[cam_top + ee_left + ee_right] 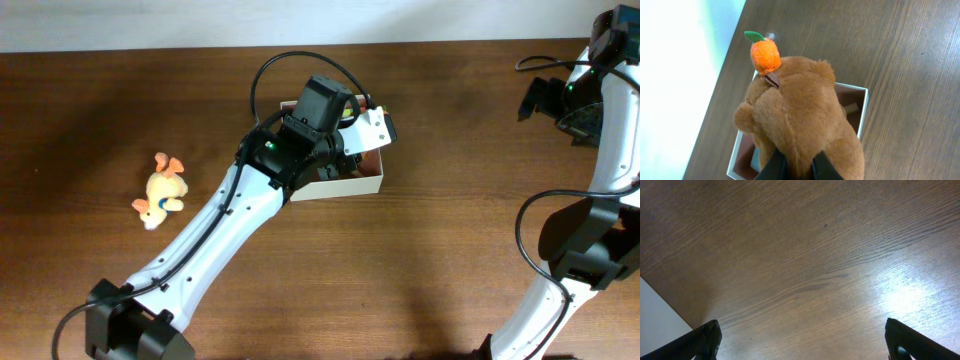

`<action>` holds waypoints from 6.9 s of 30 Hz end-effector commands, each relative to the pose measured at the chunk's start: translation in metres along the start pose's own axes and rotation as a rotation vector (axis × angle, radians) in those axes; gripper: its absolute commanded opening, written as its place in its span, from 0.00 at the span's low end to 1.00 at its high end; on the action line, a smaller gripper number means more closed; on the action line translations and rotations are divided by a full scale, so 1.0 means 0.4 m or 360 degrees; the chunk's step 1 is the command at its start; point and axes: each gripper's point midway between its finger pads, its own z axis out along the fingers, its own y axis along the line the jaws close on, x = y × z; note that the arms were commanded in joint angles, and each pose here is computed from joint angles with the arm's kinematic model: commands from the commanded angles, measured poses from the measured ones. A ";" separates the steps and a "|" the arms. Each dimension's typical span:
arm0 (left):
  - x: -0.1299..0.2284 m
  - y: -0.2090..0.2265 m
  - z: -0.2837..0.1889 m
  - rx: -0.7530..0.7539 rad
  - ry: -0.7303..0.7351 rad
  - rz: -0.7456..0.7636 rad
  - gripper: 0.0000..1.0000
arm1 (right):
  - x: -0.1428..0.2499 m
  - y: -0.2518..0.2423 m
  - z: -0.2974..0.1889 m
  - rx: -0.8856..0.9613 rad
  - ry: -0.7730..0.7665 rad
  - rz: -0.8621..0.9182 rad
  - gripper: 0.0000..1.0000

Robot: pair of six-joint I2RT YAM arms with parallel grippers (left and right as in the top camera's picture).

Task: Pack container
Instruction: 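Lift the hamster and carry it right into the white box, then open the left gripper to release the hamster and withdraw left, then lower the left gripper onto the cream plush bunny and grasp it, then lift the bunny and carry it right over the white box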

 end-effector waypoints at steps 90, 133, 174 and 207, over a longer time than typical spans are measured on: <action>0.638 0.130 -0.255 -0.0681 0.1164 -0.2626 0.99 | -0.001 -0.004 0.009 0.0026 0.0008 0.0008 0.99; 1.029 0.058 -0.052 -0.0509 0.1270 -0.2345 0.52 | -0.001 -0.004 0.009 0.0026 0.0008 0.0008 0.99; 0.241 0.089 -0.040 0.0532 0.0376 -0.1303 0.02 | -0.001 -0.004 0.009 0.0026 0.0008 0.0008 0.99; 0.202 -0.085 0.160 0.0329 0.0806 -0.1336 0.02 | -0.001 -0.004 0.009 0.0026 0.0008 0.0008 0.99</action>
